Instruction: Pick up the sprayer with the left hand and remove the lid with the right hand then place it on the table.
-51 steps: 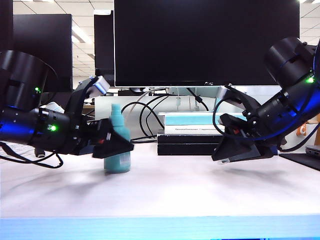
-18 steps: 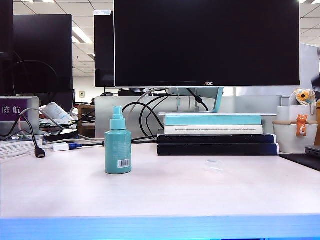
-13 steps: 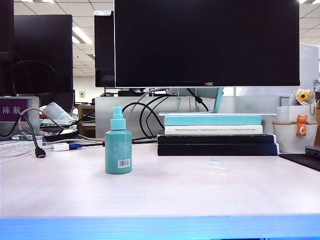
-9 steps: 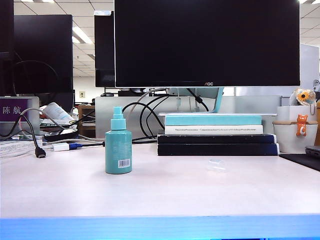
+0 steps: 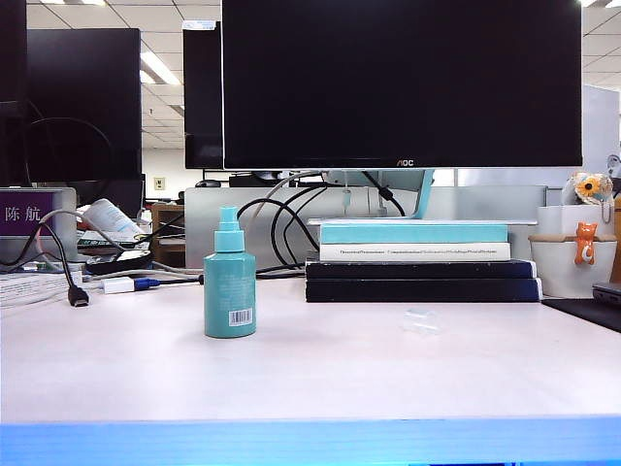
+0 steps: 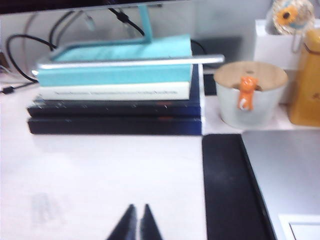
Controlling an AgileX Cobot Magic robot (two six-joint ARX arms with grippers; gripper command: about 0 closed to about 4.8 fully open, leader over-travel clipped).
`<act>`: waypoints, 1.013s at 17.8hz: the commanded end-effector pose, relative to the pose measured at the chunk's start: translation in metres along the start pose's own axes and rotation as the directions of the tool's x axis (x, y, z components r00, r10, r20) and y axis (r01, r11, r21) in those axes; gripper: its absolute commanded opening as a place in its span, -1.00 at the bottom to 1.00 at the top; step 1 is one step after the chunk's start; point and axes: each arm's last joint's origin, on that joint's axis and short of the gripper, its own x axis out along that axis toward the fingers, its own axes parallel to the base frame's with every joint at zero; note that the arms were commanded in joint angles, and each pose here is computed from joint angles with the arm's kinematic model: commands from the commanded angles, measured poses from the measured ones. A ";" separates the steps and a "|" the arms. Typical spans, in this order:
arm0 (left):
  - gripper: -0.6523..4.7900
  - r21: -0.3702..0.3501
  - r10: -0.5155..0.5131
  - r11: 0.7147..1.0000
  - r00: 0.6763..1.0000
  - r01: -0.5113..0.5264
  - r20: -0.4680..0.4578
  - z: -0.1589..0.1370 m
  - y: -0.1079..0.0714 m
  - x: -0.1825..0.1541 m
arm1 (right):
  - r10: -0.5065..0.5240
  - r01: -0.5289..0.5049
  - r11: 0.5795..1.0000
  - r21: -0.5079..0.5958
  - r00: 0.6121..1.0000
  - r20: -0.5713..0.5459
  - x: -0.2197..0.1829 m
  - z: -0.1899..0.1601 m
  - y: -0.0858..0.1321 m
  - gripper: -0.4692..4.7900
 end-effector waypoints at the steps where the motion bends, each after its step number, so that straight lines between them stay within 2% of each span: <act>1: -0.22 0.003 0.002 1.000 1.000 -0.002 -0.007 -0.001 0.000 0.000 | -0.007 0.007 1.000 -0.002 1.000 -0.014 0.000 -0.003 0.000 -0.74; 8: -0.22 0.003 0.002 1.000 1.000 -0.002 -0.010 -0.001 0.000 0.000 | -0.007 0.007 1.000 -0.003 1.000 -0.018 0.000 -0.003 0.000 -0.74; 9: -0.22 0.004 0.002 1.000 1.000 -0.002 -0.015 -0.002 0.001 -0.009 | 0.008 -0.011 1.000 0.021 0.990 0.142 -0.027 0.012 -0.004 -0.74; 10: -0.22 0.003 0.013 1.000 1.000 -0.013 0.001 0.000 0.002 -0.013 | 0.018 -0.026 0.999 0.031 0.970 0.242 -0.036 0.019 -0.004 -0.74; 11: -0.22 0.006 0.027 1.000 1.000 -0.027 -0.001 0.000 0.004 -0.012 | 0.018 -0.028 0.999 0.034 0.964 0.264 -0.037 0.021 -0.004 -0.74; 13: -0.22 0.018 0.086 0.996 0.996 -0.085 -0.026 -0.002 0.009 -0.012 | 0.012 -0.021 0.999 0.033 0.969 0.246 -0.037 0.020 -0.005 -0.74; 14: -0.22 0.045 0.206 0.978 0.977 -0.203 -0.054 -0.006 0.022 -0.013 | 0.007 -0.012 1.000 0.025 0.985 0.175 -0.035 0.013 -0.005 -0.74; 15: -0.22 0.057 0.263 0.964 0.963 -0.260 -0.056 -0.006 0.028 -0.014 | 0.007 -0.010 1.000 0.020 0.990 0.141 -0.035 0.009 -0.005 -0.74; 16: -0.22 0.066 0.281 0.958 0.958 -0.278 -0.055 -0.006 0.033 -0.015 | 0.011 -0.013 1.000 0.017 0.992 0.122 -0.035 0.008 -0.005 -0.74; 18: -0.22 0.068 0.191 0.980 0.979 -0.186 -0.075 -0.009 0.035 -0.016 | 0.012 -0.014 1.000 0.016 0.993 0.116 -0.034 0.007 -0.005 -0.74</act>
